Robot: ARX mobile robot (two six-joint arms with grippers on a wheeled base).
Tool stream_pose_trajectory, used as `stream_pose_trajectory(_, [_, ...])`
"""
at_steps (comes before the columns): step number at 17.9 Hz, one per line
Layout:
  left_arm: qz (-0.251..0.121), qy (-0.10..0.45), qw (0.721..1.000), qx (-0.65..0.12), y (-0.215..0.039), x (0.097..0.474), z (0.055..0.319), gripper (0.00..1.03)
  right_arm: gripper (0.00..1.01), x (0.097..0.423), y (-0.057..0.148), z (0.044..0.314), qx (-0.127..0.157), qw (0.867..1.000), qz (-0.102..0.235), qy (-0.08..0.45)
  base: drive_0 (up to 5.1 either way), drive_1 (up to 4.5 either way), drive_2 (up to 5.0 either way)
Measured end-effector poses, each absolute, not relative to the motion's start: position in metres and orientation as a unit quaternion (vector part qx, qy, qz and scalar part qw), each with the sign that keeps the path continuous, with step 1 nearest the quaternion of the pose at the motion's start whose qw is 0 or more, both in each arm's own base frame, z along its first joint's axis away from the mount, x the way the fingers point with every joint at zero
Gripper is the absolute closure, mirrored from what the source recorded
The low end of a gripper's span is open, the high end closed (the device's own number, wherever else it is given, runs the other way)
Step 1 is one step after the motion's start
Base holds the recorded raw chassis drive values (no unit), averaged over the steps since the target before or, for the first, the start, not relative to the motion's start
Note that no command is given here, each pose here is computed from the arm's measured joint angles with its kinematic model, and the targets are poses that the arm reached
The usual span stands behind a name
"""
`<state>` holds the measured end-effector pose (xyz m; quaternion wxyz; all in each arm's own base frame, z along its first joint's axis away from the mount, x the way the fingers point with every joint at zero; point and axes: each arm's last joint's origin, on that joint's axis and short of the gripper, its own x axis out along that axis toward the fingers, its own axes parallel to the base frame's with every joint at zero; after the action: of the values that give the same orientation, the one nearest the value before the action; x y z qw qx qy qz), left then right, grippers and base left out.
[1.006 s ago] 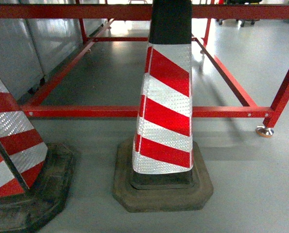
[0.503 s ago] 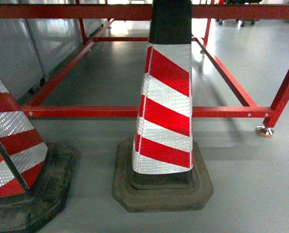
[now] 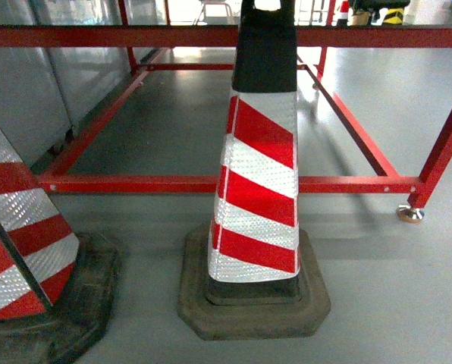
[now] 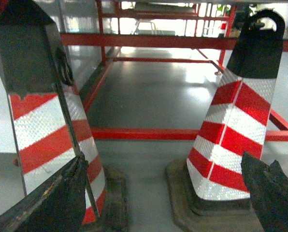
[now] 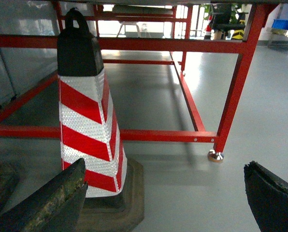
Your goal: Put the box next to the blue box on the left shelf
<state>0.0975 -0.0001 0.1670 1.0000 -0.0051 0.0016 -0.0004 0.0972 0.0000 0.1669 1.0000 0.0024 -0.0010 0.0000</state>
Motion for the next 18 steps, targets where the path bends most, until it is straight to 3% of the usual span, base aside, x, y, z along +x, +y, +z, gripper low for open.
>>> stream_pose_trajectory(18, [-0.001, 0.001, 1.0, 0.0, -0.0001, 0.0975, 0.1671, 0.05, 0.03, 0.0972, 0.0, 0.1669, 0.002, 1.0, 0.0, -0.001, 0.0, 0.0, 0.0])
